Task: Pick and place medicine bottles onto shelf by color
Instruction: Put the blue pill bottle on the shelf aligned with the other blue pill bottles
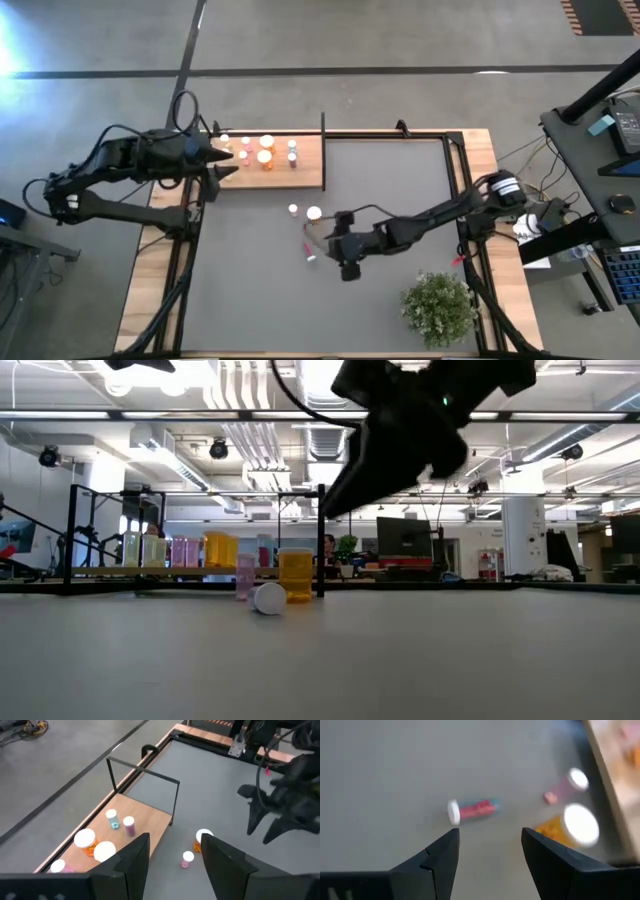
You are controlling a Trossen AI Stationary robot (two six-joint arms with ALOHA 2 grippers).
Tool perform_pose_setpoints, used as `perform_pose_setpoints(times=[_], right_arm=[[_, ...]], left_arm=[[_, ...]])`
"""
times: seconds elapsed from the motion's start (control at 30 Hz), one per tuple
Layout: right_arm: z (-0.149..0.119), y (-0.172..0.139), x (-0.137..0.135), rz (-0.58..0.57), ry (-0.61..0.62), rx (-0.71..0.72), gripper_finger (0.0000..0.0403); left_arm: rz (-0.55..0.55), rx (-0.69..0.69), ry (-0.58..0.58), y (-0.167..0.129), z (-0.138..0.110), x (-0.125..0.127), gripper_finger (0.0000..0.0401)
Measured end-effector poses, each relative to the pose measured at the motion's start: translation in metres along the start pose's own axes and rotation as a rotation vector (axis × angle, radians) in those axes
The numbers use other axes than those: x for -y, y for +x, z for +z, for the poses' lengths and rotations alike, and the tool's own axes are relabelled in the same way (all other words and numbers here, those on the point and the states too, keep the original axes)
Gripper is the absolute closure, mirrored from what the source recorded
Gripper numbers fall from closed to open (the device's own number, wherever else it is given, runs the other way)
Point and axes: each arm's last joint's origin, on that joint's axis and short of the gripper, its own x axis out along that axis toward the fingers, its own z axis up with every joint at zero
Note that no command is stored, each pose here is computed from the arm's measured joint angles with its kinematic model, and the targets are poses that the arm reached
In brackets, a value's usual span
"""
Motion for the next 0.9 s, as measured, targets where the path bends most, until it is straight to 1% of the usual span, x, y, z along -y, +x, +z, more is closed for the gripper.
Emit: perform_pose_setpoints(times=[0.07, 0.13, 0.3, 0.47, 0.53, 0.63, 0.7, 0.83, 0.9], right_arm=[[-0.002, 0.006, -0.002, 0.014, -0.183, -0.020, 0.0197], [0.001, 0.010, 0.002, 0.041, -0.292, -0.023, 0.0197], [0.011, 0.016, 0.031, 0.152, -0.376, -0.013, 0.0197], [0.021, 0.025, 0.055, 0.283, -0.494, 0.062, 0.0197], [0.023, 0.033, 0.059, 0.335, -0.550, 0.048, 0.0197], [0.024, 0.047, 0.059, 0.396, -0.691, -0.012, 0.0197], [0.025, 0.056, 0.060, 0.430, -0.761, -0.049, 0.0197], [0.029, 0.074, 0.063, 0.474, -0.812, -0.099, 0.0197], [0.034, 0.080, 0.064, 0.481, -0.857, -0.093, 0.0197]], left_arm=[[-0.002, 0.004, -0.001, -0.001, 0.000, 0.000, 0.0239], [-0.004, 0.014, -0.011, -0.005, -0.001, -0.002, 0.0239], [-0.009, 0.039, -0.022, -0.010, -0.002, -0.003, 0.0239], [-0.014, 0.049, -0.086, -0.013, -0.002, -0.004, 0.0239], [-0.014, 0.050, -0.113, -0.014, -0.003, -0.004, 0.0239], [-0.017, 0.055, -0.155, -0.016, -0.003, -0.005, 0.0239], [-0.019, 0.060, -0.159, -0.017, -0.004, -0.006, 0.0239], [-0.023, 0.071, -0.187, -0.021, -0.005, -0.007, 0.0239], [-0.025, 0.075, -0.209, -0.022, -0.005, -0.007, 0.0239]])
